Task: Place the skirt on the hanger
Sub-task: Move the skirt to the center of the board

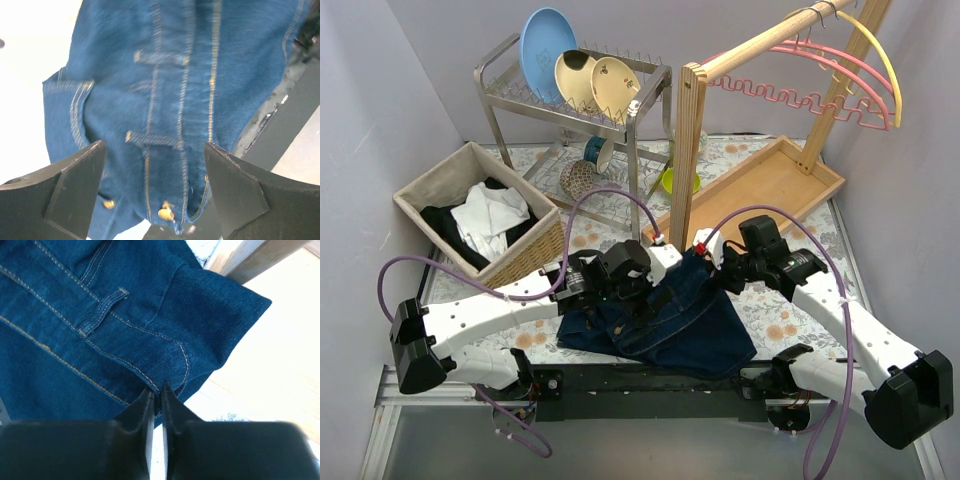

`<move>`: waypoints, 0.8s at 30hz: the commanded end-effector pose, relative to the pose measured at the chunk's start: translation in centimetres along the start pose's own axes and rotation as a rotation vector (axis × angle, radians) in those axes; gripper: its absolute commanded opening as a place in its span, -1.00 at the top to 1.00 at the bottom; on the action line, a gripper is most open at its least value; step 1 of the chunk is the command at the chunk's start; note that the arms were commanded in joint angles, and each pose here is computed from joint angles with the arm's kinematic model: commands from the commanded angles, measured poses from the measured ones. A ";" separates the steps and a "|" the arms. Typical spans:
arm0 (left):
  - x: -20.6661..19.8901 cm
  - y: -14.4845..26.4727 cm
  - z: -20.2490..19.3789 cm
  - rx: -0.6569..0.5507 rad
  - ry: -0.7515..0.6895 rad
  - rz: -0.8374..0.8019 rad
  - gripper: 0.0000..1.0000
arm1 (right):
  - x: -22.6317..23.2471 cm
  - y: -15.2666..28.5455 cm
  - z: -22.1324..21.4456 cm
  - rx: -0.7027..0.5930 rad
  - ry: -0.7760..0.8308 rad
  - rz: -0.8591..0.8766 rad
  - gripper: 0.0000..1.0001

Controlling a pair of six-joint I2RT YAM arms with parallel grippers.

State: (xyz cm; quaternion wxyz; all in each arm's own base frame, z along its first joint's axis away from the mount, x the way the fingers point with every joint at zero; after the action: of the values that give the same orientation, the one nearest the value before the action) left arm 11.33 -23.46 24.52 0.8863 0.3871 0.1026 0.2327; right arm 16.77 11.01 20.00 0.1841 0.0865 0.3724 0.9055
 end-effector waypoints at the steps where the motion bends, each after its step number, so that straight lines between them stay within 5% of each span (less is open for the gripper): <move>1: -1.4 -0.6 1.0 -0.111 -0.228 -0.014 -0.57 | -0.6 0.4 2.0 -0.107 -0.039 0.015 0.91; 11: -1.1 -3.2 1.4 -0.275 -0.257 0.089 -0.54 | -1.4 2.4 5.3 -0.260 -0.137 0.170 0.97; 18: -1.2 -4.5 2.6 -0.420 -0.135 0.148 -0.54 | -1.3 1.7 5.7 -0.268 -0.190 0.292 0.97; 24: -1.3 -6.8 2.2 -0.392 -0.024 0.199 -0.54 | -1.3 1.7 5.8 -0.278 -0.193 0.305 0.97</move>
State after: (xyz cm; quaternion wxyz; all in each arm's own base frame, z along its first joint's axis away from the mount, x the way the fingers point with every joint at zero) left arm 12.63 -28.44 21.24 0.9252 0.2500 -0.0228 0.2844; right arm 19.08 12.76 23.33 0.1076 0.2157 0.2390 0.9406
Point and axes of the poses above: each gripper's point midway between its finger pads, its own y axis back along the fingers, its own x axis along the line the jaws close on, z = x × y, the point moved 10 cm from there along y, back along the fingers, and after that the axes turned 6 degrees about -y, right-handed, at the moved point
